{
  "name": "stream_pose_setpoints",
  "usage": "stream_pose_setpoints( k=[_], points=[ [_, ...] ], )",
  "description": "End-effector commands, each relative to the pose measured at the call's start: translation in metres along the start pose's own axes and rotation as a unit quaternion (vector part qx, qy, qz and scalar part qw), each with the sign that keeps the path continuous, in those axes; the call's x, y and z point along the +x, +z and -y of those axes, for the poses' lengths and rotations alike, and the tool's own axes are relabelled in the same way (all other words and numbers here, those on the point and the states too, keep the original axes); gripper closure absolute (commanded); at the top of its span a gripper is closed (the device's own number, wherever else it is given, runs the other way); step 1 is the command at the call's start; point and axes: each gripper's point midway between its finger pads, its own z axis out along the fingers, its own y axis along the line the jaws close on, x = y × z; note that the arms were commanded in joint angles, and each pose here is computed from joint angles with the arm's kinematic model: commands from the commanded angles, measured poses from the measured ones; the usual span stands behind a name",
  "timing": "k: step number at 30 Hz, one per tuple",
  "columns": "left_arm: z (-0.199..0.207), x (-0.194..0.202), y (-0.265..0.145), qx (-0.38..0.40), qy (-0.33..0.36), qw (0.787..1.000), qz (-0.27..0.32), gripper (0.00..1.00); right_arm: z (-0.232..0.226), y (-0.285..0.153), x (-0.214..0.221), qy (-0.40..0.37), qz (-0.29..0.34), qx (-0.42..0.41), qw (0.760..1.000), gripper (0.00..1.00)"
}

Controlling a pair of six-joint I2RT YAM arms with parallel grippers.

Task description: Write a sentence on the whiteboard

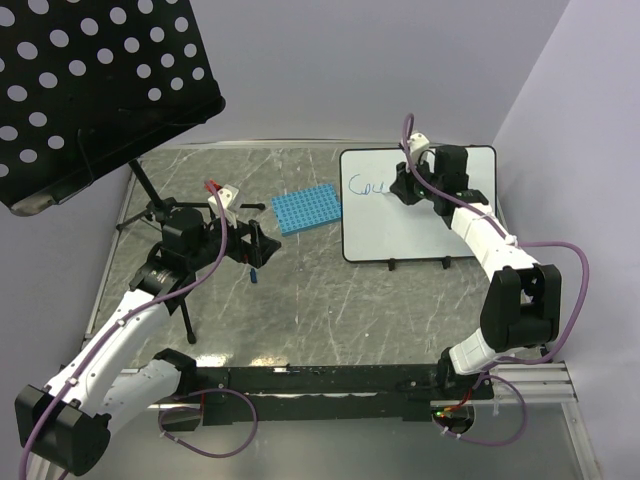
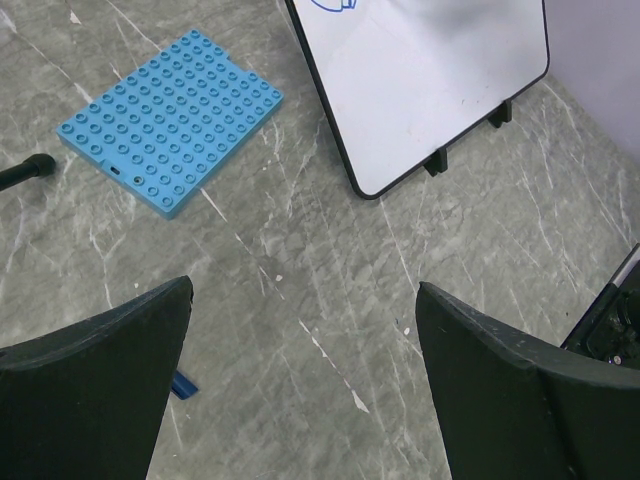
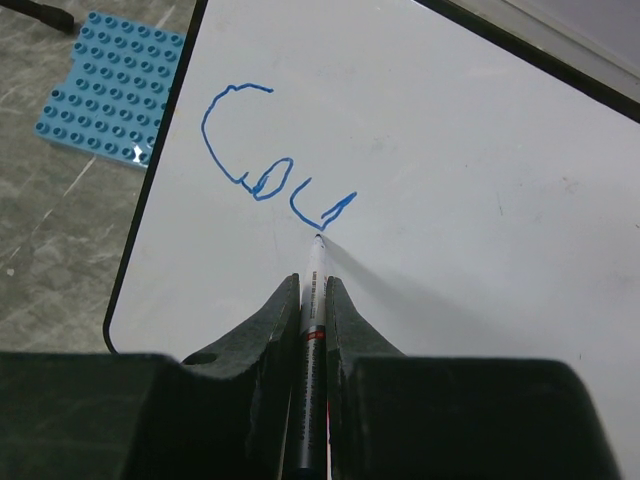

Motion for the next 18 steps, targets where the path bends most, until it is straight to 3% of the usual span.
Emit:
stream_pose_setpoints(
  k=[1, 18],
  points=[
    [0.006, -0.01, -0.004, 0.012, 0.009, 1.0, 0.018, 0.03, 0.007, -0.007, -0.021, -0.01, 0.027, 0.002, 1.0, 1.0],
    [0.005, -0.01, -0.004, 0.012, 0.008, 1.0, 0.017, 0.03, 0.011, -0.004, -0.034, 0.008, 0.055, 0.012, 0.998, 1.0]
  ],
)
